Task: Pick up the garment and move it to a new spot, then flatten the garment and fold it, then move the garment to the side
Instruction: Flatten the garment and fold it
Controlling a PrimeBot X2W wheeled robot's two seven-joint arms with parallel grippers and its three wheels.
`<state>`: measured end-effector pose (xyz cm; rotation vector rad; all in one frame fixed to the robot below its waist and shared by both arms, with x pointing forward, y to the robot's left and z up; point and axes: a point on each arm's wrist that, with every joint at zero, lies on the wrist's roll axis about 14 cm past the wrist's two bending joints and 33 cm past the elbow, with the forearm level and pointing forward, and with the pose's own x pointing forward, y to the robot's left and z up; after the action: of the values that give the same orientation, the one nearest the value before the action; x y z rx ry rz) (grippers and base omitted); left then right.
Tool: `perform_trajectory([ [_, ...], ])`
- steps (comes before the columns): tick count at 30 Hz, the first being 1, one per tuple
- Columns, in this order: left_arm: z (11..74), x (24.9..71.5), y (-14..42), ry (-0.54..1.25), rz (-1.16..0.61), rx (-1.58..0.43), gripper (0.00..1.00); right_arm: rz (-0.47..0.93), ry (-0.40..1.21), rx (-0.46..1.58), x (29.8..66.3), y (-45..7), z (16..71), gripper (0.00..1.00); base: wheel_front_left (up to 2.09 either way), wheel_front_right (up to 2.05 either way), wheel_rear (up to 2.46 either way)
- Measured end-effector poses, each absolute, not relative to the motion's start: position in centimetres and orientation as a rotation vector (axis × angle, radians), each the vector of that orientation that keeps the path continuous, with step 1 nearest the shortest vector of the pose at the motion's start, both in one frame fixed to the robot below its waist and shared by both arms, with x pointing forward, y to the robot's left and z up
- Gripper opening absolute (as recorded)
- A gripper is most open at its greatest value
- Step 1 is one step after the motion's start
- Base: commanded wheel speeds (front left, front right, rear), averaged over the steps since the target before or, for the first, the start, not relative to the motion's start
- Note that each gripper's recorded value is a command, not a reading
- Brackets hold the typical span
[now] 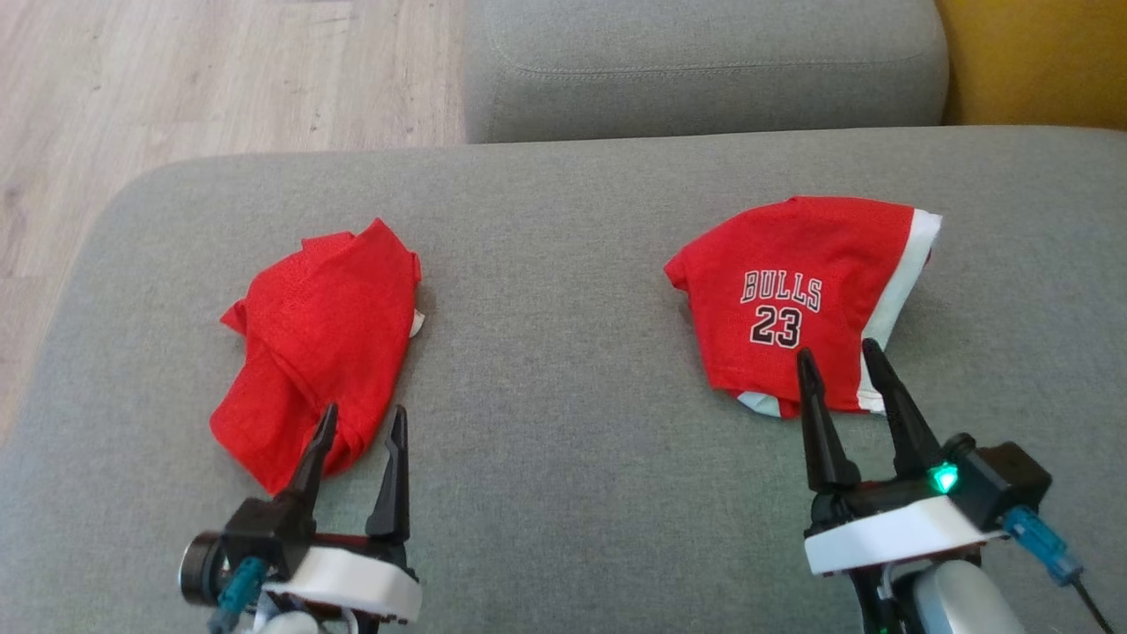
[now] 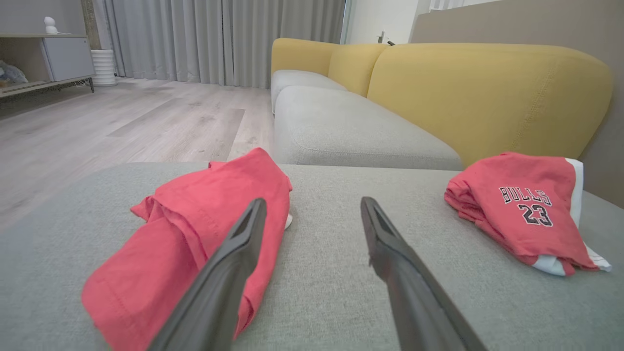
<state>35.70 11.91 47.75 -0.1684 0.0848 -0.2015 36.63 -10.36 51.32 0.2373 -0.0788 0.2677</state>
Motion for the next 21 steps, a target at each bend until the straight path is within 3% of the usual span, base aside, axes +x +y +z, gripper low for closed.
perform_trajectory([
  [12,47.6,36.5,11.1,0.075,-0.210,-0.191,1.00,0.210,-0.048,0.203,37.0,-12.3,50.0,1.00,0.00,0.00,0.00],
  [21,46.3,38.3,10.6,0.104,-0.234,-0.188,1.00,0.002,0.212,0.258,39.2,-17.7,41.5,1.00,0.00,0.00,0.00],
])
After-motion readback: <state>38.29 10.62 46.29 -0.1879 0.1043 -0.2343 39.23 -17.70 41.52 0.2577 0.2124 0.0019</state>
